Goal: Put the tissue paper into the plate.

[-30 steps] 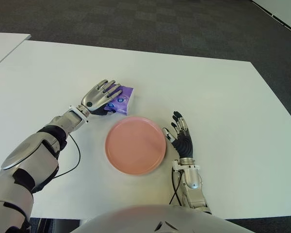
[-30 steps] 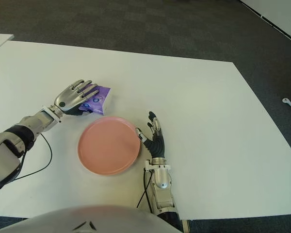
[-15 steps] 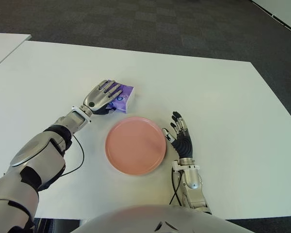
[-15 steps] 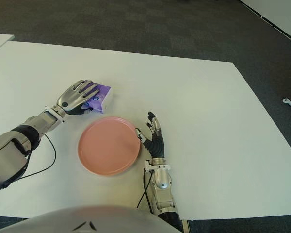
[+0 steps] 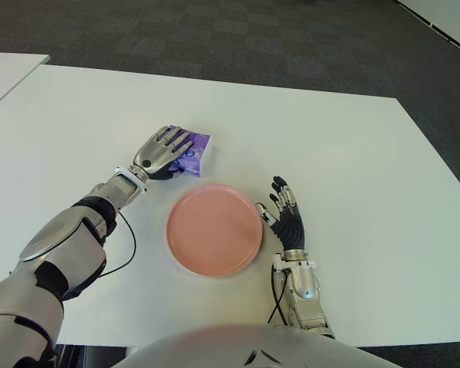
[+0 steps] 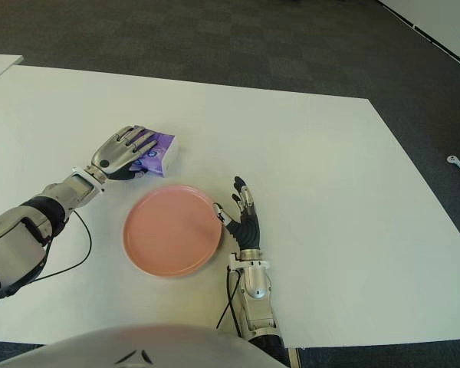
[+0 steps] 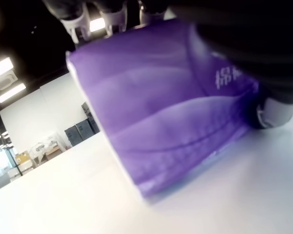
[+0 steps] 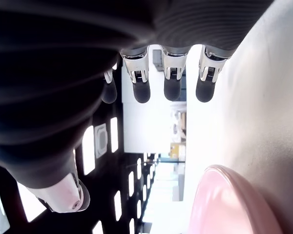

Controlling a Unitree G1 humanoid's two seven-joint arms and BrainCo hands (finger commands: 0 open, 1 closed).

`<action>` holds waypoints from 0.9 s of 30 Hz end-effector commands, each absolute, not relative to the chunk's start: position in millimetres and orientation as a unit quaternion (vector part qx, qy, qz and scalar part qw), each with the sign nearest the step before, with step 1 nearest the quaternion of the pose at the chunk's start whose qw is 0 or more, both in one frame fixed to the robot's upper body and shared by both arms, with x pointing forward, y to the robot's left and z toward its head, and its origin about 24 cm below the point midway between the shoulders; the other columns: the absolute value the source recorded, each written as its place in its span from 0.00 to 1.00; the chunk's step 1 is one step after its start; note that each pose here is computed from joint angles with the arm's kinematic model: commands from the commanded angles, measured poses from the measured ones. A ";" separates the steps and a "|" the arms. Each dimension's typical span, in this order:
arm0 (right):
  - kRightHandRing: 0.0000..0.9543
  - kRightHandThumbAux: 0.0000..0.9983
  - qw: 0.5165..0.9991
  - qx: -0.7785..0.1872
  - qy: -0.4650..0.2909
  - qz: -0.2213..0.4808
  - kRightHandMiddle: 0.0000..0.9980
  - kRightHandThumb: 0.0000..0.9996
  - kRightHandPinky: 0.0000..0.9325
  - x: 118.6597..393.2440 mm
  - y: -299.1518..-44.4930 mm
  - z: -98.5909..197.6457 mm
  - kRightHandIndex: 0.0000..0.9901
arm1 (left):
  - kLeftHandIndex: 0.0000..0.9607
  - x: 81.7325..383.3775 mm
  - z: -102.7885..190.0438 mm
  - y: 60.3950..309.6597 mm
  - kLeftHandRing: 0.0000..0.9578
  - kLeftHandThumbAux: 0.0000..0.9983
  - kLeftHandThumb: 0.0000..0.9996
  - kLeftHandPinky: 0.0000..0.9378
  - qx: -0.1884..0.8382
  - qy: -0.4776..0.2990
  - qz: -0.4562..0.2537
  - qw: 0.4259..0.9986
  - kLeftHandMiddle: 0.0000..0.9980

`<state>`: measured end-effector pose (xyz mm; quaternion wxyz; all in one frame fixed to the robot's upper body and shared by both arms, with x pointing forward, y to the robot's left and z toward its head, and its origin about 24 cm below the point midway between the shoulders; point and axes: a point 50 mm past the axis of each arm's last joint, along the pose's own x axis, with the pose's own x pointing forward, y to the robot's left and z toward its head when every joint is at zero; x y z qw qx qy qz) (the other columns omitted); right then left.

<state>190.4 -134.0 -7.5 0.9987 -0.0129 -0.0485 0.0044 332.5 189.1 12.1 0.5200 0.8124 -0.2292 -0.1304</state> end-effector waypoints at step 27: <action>0.00 0.69 0.996 -0.032 0.088 -0.005 0.00 0.00 0.00 149.2 -139.2 -52.3 0.00 | 0.45 303.2 -10.5 194.9 0.78 0.69 0.70 0.86 0.743 -0.245 -0.126 0.609 0.75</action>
